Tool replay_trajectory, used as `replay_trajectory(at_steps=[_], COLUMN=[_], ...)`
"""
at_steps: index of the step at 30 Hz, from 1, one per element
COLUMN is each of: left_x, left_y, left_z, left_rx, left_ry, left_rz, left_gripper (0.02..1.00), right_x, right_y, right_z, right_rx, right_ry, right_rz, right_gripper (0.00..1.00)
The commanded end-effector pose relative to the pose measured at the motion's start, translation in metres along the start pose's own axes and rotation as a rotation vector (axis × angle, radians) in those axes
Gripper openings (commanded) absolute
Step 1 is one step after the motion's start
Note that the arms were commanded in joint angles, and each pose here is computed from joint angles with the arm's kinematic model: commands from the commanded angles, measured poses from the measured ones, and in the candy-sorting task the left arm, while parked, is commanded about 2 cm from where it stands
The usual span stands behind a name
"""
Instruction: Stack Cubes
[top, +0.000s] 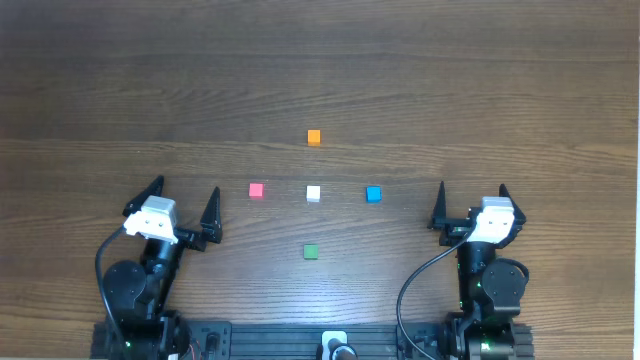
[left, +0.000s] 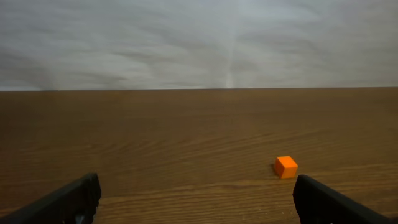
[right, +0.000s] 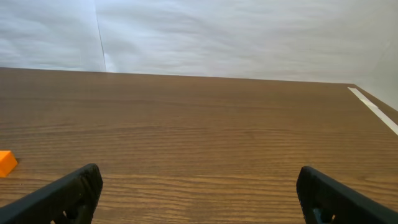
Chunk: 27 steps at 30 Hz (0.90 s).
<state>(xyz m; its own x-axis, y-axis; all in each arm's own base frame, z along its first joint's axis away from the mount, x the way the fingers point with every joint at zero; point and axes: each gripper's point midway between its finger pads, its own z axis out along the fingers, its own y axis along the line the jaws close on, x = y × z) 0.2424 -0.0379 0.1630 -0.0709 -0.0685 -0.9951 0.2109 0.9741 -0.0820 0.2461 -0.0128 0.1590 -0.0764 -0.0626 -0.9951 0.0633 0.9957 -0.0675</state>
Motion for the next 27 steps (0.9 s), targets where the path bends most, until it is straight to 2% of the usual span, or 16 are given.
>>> replay_trajectory(at_steps=[1,14,21,27], left_x=[0.001,0.002,0.001,-0.024], left_y=[-0.002,-0.002,-0.001,-0.016], left_z=[0.000,0.000,0.004,0.022], left_rx=[0.013,0.013,0.004,0.047], left_ry=[0.001,0.002,0.034,0.226], left_rz=[0.015,0.012,-0.074,-0.183], left_gripper=[1.000,0.998,0.996,0.998], right_x=[0.001,0.001,0.001,0.001], right_y=[0.001,0.001,0.001,0.001], right_z=[0.000,0.000,0.000,0.000], right_rx=[-0.007,-0.007,-0.007,-0.007], right_ry=[-0.002,-0.002,-0.002,-0.002], right_rz=[-0.004,-0.004,-0.004,-0.004], right_gripper=[0.991,0.993,0.993,0.993])
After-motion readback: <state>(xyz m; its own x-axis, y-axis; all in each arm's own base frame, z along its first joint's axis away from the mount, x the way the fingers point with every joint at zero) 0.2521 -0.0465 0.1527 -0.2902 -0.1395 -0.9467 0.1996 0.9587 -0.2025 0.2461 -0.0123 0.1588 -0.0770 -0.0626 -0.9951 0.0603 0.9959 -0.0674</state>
